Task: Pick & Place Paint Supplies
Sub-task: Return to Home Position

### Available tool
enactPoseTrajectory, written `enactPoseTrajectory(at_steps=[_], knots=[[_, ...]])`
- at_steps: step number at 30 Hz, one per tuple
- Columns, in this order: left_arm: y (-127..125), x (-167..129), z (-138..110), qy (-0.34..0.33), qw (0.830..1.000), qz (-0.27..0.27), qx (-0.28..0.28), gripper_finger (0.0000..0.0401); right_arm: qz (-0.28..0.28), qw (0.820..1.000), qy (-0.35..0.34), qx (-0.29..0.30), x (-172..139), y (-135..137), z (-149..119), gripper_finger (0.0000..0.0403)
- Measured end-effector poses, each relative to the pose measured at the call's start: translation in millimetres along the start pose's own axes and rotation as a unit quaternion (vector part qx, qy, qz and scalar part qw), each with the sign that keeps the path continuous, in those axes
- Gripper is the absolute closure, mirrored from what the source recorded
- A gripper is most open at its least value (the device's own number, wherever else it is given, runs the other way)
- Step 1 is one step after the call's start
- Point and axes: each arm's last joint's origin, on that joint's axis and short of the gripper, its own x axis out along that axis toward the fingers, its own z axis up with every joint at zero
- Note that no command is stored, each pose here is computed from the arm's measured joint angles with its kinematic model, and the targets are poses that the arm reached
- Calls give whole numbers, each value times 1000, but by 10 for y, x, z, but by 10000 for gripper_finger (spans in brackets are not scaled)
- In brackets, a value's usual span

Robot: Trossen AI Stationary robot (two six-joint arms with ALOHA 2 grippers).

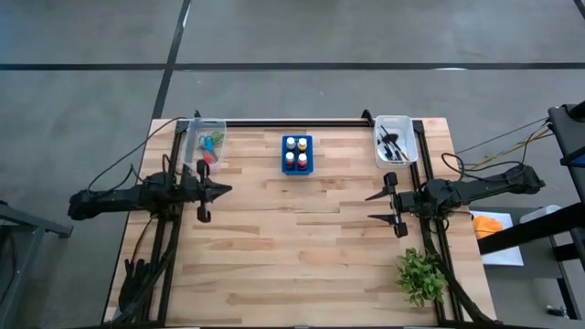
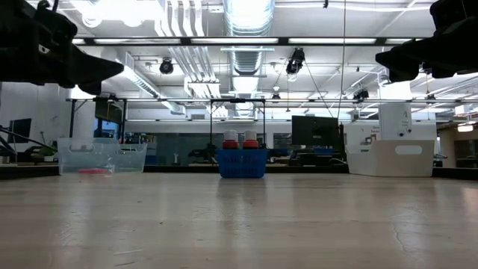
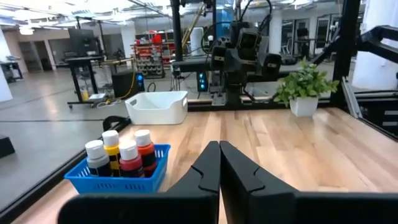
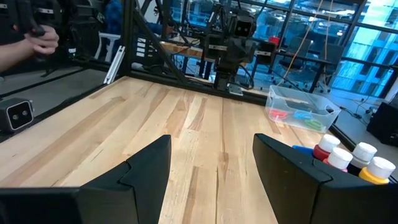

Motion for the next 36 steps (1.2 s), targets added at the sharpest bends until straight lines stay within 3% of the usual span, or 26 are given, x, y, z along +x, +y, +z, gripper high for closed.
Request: enactPoseTrajectory(at_steps=[11, 16, 21, 27, 36], knots=[[-3, 5, -8, 5, 1000, -5, 0, 387, -5, 1000, -13, 14, 0, -5, 25, 177], [-3, 5, -8, 5, 1000, -5, 0, 386, -67, 997, -4, 43, -1, -40, 10, 183], [-3, 5, -9, 5, 1000, -5, 0, 386, -90, 995, -1, 42, -3, -53, 8, 247], [-3, 5, -11, 5, 1000, -5, 0, 386, -58, 998, -25, 20, -3, -39, 52, 376], [-3, 5, -11, 5, 1000, -5, 0, 385, -39, 999, -28, -6, -6, -28, 57, 395]])
